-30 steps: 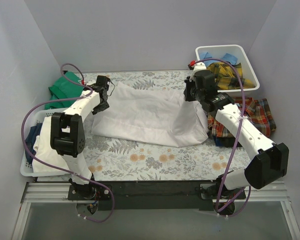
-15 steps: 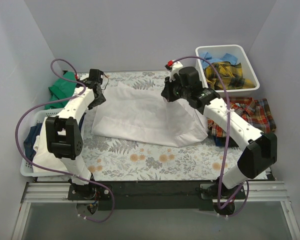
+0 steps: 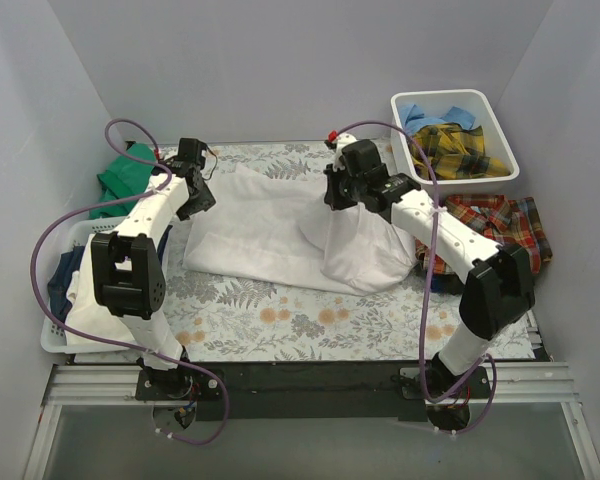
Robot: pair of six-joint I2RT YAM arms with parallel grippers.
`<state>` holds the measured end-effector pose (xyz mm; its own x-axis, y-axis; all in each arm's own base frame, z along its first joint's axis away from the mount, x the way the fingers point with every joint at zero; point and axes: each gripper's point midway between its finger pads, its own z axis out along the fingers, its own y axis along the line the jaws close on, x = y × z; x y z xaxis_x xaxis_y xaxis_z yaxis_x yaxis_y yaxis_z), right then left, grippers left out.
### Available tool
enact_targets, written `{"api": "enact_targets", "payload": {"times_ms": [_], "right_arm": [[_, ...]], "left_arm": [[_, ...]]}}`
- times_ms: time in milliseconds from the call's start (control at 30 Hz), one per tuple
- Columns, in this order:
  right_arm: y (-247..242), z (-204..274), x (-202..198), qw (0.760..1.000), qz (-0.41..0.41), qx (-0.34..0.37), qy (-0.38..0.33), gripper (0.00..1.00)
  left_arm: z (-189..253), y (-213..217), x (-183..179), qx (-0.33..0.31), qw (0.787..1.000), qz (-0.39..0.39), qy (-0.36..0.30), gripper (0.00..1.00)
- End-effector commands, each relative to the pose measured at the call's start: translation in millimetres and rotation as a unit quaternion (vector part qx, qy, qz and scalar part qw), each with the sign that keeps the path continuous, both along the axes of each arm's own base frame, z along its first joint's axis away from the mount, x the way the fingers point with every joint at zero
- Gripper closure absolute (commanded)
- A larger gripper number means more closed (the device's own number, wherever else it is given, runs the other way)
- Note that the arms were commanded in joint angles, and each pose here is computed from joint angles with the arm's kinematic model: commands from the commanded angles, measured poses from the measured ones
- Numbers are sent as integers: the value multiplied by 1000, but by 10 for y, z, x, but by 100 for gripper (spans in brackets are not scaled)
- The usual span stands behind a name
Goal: Fold and stack the long sleeve shirts
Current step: Fold the shirt
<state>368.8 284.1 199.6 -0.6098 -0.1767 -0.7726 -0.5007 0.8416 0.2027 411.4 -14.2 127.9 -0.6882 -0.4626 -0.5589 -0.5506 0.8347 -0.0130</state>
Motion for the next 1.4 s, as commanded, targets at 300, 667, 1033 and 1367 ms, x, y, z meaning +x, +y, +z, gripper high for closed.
{"api": "enact_targets", "payload": {"times_ms": [300,667,1033,1367], "right_arm": [[-625,1249,1100,981,-137,54,-128,99],[-715,747,952,987,-143,31,-67,99],[-1257,172,572,973,-225,-44,15,80],[-1282,89,191,972,-210,-100,38,18]], "left_arm": [[129,-47,-124,-14,999,-33,-8,53],[-6,-72,-149,-20,999,-36,3,53],[-268,-138,-253,-39,998,-37,32,53],[-338,-460,-465,-90,992,-76,35,55]]}}
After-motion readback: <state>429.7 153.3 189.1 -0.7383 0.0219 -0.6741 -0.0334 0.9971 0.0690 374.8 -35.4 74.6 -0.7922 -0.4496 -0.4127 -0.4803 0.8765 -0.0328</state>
